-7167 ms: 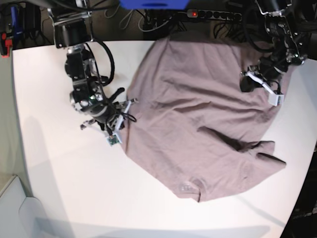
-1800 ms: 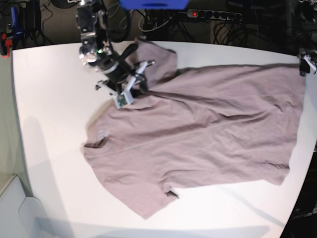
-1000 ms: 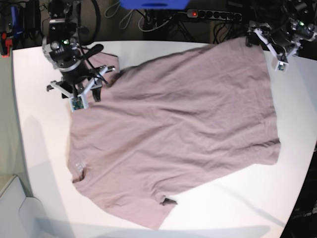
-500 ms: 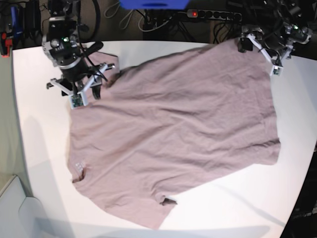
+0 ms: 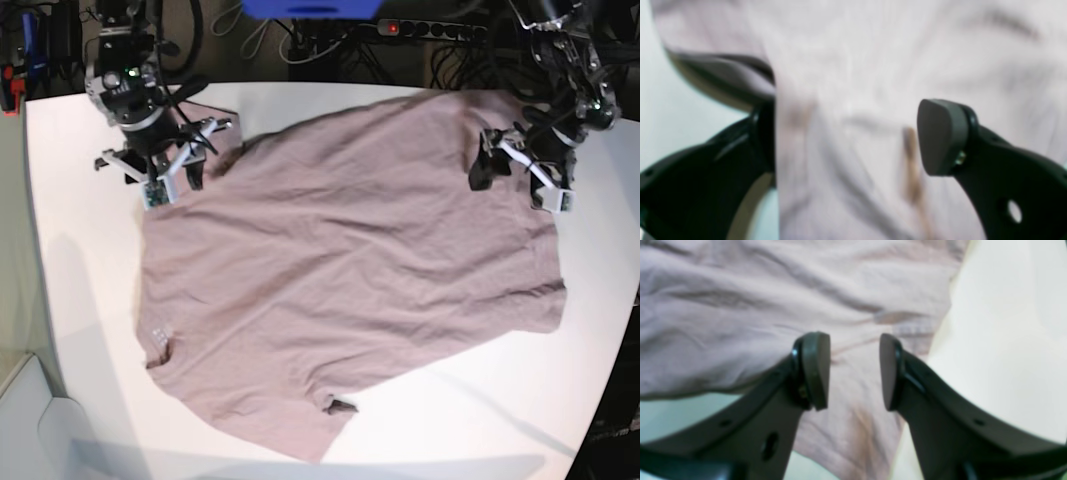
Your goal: Layout the t-shirt on the table in an organized manner, then fold the t-shirt properly
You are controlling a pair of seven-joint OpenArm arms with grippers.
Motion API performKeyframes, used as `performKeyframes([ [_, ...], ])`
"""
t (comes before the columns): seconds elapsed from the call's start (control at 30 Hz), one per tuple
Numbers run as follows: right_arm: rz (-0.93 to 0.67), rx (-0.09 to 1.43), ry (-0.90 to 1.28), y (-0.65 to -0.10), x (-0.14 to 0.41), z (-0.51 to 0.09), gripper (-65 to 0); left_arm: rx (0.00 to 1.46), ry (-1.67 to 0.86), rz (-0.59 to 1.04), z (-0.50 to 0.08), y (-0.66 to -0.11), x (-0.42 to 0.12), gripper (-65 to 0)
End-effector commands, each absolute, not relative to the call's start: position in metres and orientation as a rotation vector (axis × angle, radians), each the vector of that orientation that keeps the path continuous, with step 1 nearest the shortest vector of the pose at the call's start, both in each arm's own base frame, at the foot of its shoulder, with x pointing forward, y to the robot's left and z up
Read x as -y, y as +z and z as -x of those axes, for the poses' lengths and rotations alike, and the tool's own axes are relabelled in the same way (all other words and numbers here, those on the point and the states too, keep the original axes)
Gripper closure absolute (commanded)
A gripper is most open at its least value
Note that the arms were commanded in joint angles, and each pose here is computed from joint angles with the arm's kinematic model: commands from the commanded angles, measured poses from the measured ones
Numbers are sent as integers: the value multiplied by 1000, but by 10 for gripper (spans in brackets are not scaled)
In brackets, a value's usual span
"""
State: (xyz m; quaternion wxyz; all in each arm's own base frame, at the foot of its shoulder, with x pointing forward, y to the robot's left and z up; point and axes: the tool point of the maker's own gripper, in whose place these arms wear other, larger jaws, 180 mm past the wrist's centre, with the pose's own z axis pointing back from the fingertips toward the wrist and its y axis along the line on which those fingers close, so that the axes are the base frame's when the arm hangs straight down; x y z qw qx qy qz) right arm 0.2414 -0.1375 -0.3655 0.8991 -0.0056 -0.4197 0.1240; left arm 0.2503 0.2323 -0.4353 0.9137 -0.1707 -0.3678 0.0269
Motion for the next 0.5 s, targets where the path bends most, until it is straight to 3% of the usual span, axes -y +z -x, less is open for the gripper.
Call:
performKeyframes([
  [0.0, 13, 907, 262, -356, 137, -246, -254, 511, 41, 261, -214, -473, -246, -567],
  [0.23, 12, 886, 263, -361, 138, -239, -254, 575, 34, 156, -293, -450, -276, -570],
  [0.47, 23, 857, 280, -368, 142, -229, -254, 679, 37, 218, -367, -423, -259, -570],
])
